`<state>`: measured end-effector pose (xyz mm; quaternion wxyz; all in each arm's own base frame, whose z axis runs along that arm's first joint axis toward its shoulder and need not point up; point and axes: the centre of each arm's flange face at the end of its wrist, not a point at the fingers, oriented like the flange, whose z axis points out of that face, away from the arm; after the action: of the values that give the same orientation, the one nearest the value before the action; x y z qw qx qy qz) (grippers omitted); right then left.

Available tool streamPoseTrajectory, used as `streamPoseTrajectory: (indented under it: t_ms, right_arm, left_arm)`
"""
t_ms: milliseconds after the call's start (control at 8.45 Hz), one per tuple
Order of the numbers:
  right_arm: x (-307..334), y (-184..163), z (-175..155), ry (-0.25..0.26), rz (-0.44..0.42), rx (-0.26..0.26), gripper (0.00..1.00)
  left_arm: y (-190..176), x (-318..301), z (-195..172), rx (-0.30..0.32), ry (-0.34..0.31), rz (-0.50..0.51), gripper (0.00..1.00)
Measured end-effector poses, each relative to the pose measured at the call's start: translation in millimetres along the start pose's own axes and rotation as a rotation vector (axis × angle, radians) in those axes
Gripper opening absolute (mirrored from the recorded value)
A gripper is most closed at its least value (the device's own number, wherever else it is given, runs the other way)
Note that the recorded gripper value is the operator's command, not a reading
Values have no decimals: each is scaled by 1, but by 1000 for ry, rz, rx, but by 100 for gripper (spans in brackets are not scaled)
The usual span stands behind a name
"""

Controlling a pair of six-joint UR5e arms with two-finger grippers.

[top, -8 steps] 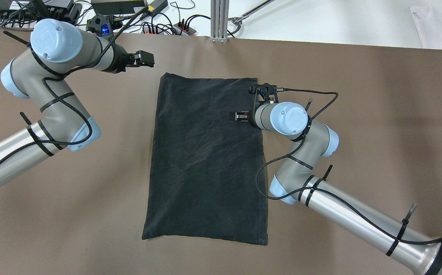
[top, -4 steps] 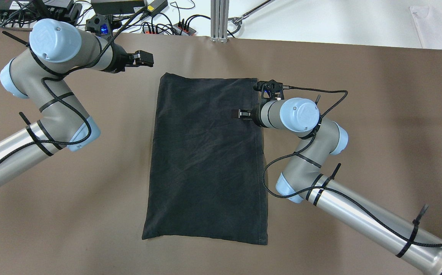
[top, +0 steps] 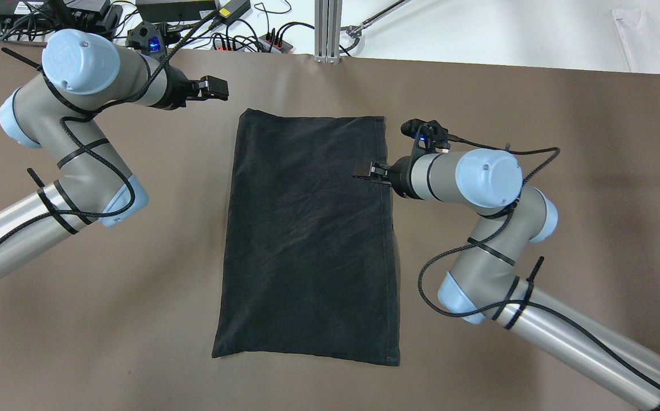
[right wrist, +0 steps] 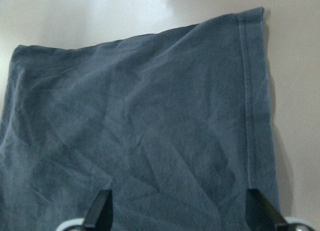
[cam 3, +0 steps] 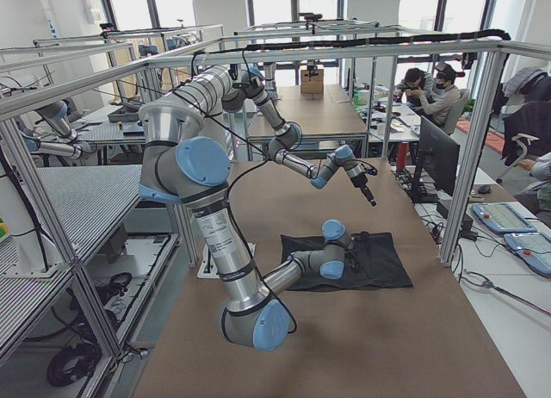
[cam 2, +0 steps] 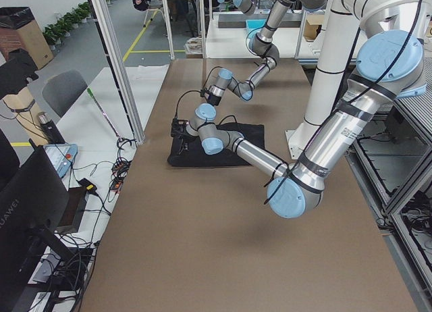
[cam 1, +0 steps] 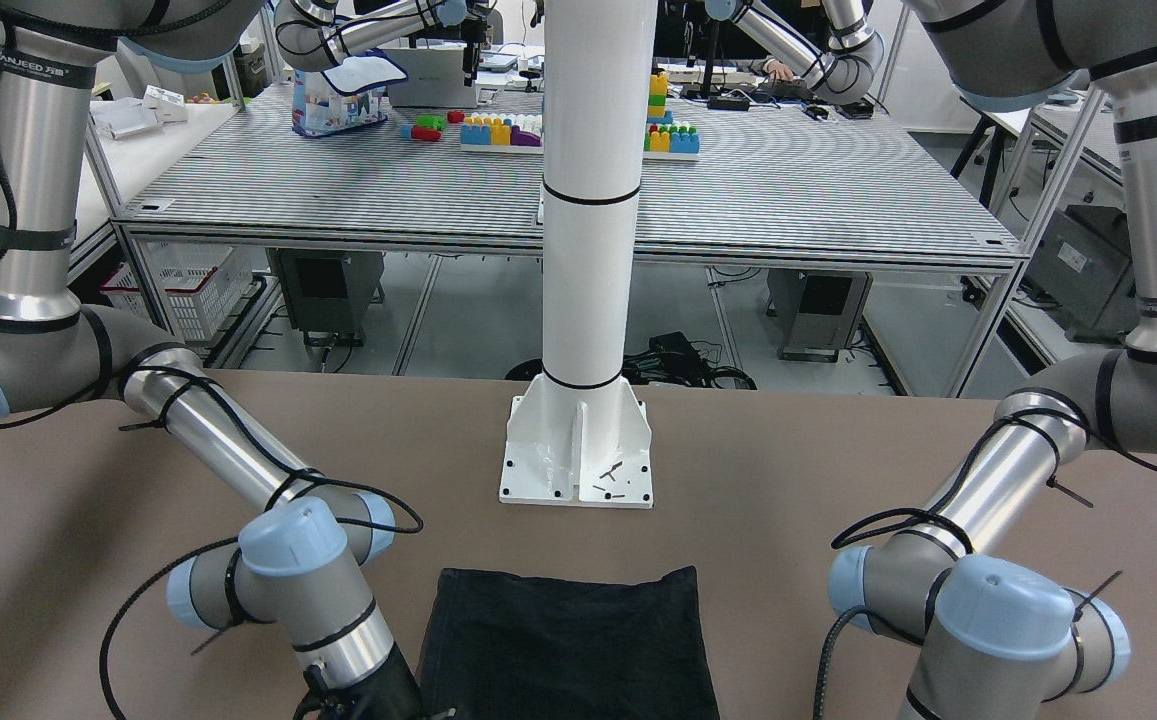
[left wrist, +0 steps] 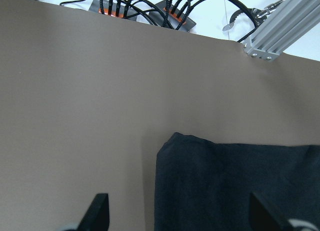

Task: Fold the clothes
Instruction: 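Move the right gripper to the shirt's near corner and grasp it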

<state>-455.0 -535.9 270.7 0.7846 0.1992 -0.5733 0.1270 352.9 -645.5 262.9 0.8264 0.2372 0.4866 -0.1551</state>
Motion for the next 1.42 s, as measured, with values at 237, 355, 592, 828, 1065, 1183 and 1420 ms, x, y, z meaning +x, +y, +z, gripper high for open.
streamPoseTrajectory:
  t_ms: [237,355,592,828,1065,1183,1420]
  right_arm:
    - [-1,50,-39,-53,120,-56,94]
    - [-3,75,-41,-60,151,-87,94]
    - [-1,108,-43,-56,225,-129,94]
    - [18,134,-56,-55,244,-157,94]
    - [25,165,-63,-73,252,-180,94]
    - [28,186,-61,-67,254,-184,94]
    - [30,223,-57,-55,251,-192,94]
  left_arm:
    - [0,-1,0,1,0,-1,100]
    - [0,-1,0,0,-1,-1,100]
    - [0,-2,0,1,-1,0,100]
    - [0,-3,0,3,-3,0,100]
    - [-1,-4,0,16,-10,-1,100]
    - [-1,-4,0,19,-12,-1,100]
    - [-1,-5,0,22,-14,-1,100]
